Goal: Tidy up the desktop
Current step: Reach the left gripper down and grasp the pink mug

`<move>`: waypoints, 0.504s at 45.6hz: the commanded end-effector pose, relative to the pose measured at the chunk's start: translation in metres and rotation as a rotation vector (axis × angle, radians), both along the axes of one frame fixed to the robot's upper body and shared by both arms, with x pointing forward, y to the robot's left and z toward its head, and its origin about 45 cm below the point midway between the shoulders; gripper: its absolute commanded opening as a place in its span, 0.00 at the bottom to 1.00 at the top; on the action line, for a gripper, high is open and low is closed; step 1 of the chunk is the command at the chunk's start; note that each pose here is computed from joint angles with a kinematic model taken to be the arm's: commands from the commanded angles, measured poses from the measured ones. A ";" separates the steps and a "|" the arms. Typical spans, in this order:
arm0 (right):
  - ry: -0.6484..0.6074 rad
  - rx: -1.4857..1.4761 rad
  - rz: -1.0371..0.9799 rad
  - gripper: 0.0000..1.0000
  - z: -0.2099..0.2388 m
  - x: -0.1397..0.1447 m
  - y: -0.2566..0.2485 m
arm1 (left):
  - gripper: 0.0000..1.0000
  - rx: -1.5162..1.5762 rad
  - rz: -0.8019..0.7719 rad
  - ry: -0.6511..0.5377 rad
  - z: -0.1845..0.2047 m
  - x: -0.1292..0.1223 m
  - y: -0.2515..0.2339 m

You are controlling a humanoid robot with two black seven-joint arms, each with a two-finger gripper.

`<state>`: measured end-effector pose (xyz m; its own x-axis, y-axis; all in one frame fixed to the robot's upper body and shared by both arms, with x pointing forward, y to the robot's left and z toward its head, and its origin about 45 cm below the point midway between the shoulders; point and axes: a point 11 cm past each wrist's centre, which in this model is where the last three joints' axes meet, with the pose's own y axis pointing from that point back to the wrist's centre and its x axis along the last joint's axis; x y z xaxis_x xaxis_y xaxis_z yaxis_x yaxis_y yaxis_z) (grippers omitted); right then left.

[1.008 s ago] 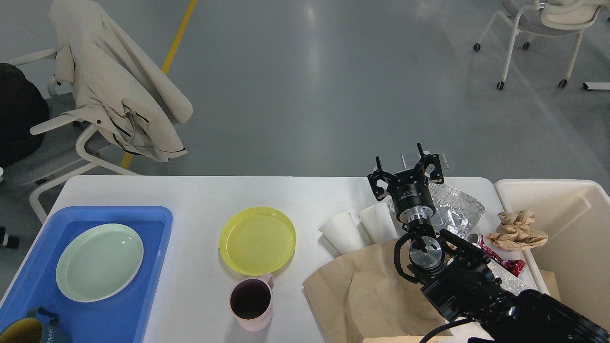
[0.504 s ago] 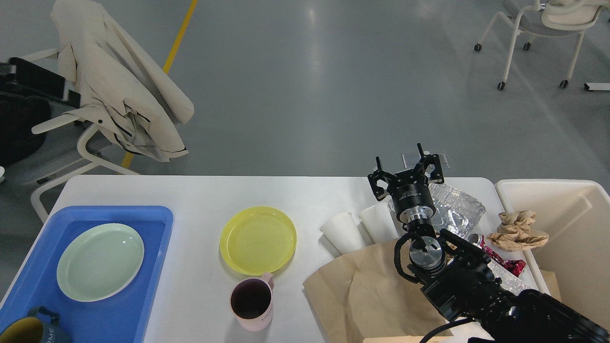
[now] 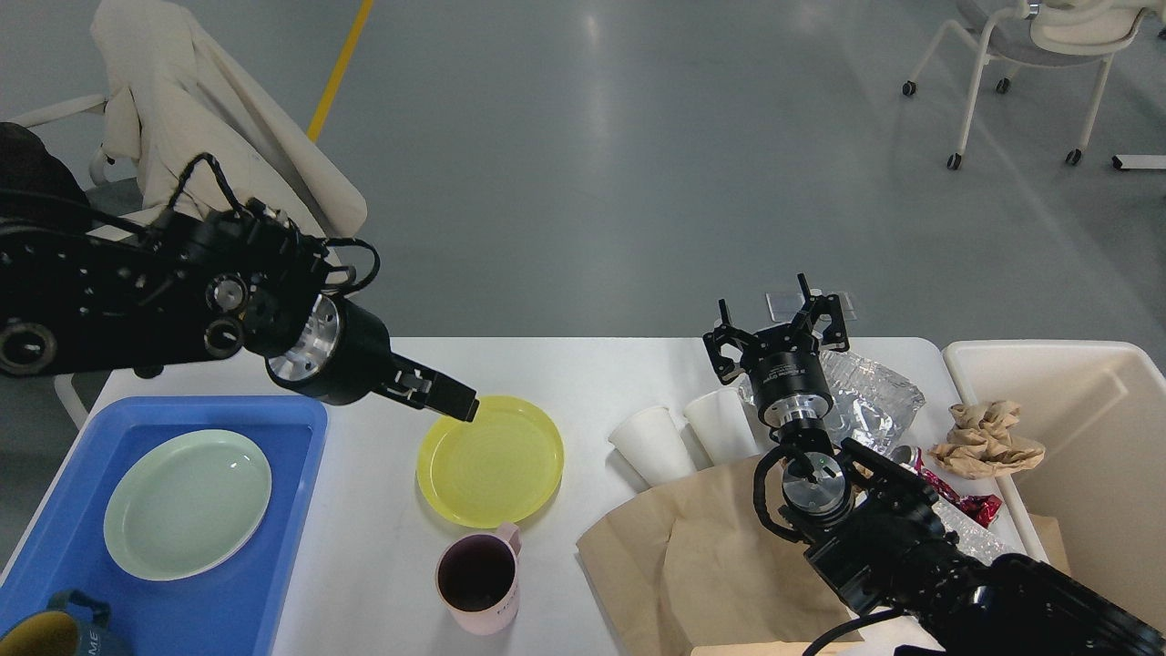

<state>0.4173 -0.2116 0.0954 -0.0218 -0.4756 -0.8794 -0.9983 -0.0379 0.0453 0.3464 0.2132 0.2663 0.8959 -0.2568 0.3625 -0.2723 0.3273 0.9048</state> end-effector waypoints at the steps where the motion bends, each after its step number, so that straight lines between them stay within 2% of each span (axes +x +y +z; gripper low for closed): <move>1: -0.001 0.001 0.001 1.00 0.000 0.000 0.000 | 0.84 0.072 -0.029 0.035 -0.038 -0.015 0.001; 11: -0.001 0.001 0.001 1.00 0.000 0.000 0.000 | 0.84 0.135 -0.054 0.099 -0.075 -0.036 0.005; 23: -0.001 0.001 0.001 1.00 0.000 0.000 0.000 | 0.82 0.127 -0.074 0.123 -0.107 -0.050 -0.008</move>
<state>0.4175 -0.2111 0.0958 -0.0203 -0.4747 -0.8799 -0.9983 -0.0390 0.0441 0.3023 0.2100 0.1752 0.9070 -0.3583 0.2213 -0.1491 0.2183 0.9644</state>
